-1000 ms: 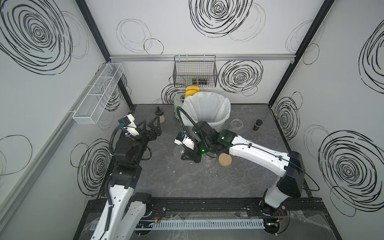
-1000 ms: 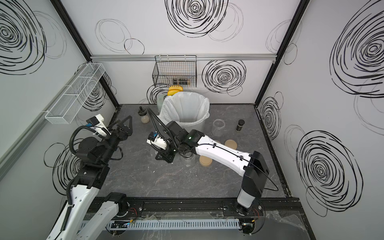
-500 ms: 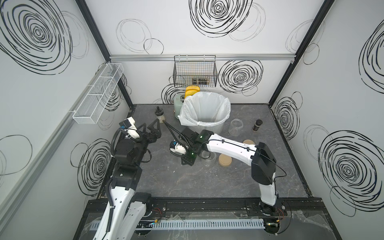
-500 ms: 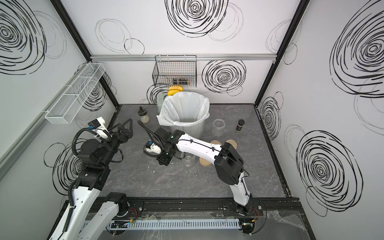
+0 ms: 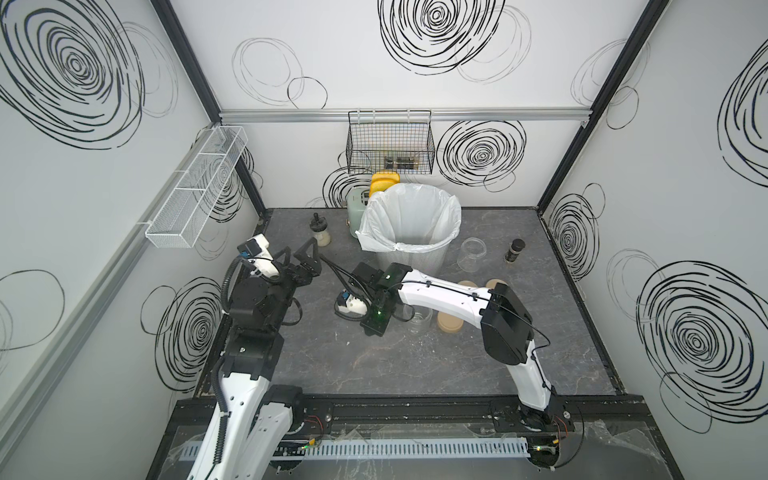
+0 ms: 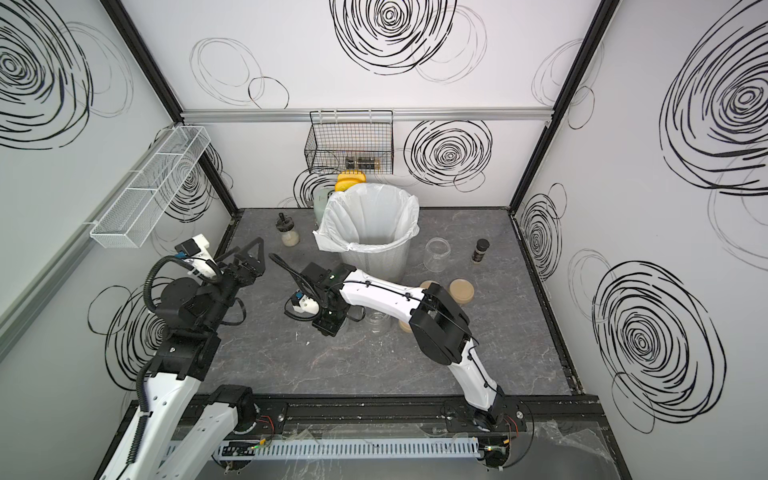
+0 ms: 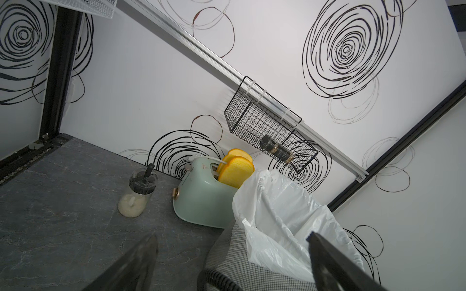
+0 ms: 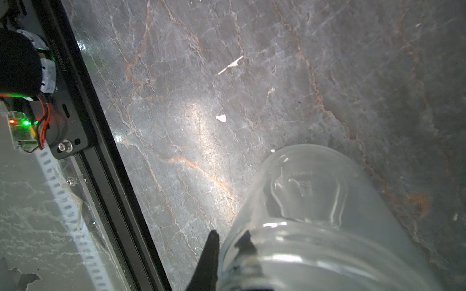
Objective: Empty moldy rice from jars
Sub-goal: Place the jar at the center of the board.
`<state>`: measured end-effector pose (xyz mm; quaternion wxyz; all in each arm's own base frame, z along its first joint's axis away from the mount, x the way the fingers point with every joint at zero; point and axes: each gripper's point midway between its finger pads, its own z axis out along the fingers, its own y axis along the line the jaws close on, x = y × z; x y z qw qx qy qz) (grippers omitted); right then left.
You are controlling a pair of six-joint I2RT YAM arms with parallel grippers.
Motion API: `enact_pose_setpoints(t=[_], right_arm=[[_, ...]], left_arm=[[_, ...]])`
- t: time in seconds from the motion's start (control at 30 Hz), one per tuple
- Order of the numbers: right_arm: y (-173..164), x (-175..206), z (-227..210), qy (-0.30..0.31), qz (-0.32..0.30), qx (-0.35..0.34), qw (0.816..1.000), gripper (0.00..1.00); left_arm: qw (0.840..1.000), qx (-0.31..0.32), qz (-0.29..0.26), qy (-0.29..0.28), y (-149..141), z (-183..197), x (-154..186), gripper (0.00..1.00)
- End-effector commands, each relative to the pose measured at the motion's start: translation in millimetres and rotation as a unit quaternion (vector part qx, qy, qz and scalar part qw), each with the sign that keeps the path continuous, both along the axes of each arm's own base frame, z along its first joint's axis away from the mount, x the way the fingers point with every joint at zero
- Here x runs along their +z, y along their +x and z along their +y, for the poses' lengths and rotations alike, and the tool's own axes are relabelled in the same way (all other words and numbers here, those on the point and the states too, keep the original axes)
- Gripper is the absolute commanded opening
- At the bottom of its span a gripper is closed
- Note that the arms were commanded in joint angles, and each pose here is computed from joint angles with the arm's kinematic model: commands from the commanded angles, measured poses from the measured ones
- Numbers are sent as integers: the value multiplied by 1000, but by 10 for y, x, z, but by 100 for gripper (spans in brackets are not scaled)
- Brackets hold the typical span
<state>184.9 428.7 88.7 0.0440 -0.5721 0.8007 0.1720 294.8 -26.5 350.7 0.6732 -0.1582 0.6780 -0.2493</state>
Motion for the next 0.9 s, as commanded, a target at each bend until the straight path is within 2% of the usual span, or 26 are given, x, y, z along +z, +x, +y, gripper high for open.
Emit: enact_pose_setpoints(t=[0.0,0.27,0.57,0.87], right_arm=[[-15,29,-3,-7,-1,15,1000,2],[90,92,72,6,-18,4,1000,36],[208,317,126,29,-36,-7,999,53],[284,992,-46,71,-98,-37,992,65]], left_arm=[[1000,9,-16,5,-13,43,45,96],[1000,12,-12,6,1,57,7,96],[1000,18,-11,10,7,88,-14,96],[1000,5,1,17,68,44,-209,96]])
